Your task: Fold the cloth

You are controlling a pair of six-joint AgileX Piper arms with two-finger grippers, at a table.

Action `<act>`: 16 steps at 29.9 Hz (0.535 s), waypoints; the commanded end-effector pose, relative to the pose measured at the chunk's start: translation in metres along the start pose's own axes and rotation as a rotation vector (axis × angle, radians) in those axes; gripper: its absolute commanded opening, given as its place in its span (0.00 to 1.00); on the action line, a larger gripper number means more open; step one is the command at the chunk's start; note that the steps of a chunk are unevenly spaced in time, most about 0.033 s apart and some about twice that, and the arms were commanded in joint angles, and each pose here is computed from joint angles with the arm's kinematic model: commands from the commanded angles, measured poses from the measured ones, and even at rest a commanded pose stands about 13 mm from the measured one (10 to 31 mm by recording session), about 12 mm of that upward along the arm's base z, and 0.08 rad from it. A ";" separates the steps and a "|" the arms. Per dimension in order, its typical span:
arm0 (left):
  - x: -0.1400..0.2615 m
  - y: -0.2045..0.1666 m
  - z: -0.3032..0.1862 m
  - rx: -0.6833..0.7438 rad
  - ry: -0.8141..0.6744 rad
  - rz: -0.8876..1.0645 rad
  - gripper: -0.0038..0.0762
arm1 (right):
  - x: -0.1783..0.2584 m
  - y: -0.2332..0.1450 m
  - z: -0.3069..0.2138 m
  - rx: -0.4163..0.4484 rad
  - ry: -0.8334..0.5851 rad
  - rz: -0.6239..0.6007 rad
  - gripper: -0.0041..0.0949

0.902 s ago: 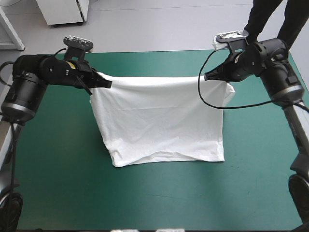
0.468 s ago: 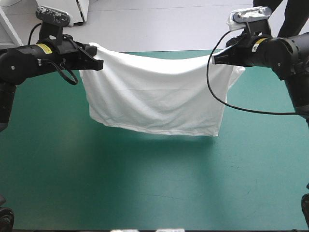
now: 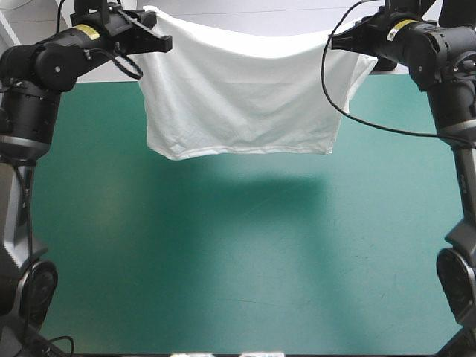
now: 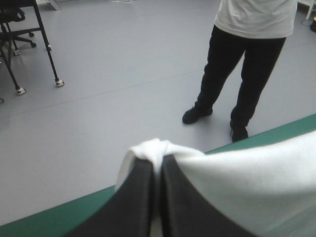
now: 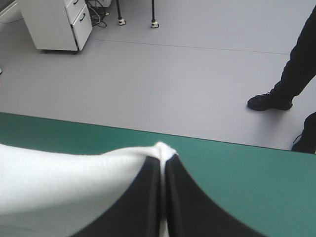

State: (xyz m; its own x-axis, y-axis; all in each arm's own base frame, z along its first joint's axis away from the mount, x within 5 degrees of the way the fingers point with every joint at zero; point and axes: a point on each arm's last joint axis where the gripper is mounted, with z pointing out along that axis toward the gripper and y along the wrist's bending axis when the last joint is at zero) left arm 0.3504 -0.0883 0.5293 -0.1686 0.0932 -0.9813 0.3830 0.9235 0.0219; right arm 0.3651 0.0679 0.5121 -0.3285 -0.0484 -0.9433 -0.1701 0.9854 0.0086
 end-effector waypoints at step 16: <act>0.043 0.027 0.043 0.134 0.120 -0.193 0.04 | 0.029 -0.031 0.046 -0.057 0.133 0.046 0.03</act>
State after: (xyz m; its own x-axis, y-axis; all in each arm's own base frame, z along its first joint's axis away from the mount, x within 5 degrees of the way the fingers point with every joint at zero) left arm 0.4171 -0.0788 0.4582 -0.3942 0.0063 -0.9190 0.4109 0.8957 -0.1701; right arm 0.4206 0.0494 0.4582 -0.4842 -0.0283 -0.8745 -0.1980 0.9771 0.0779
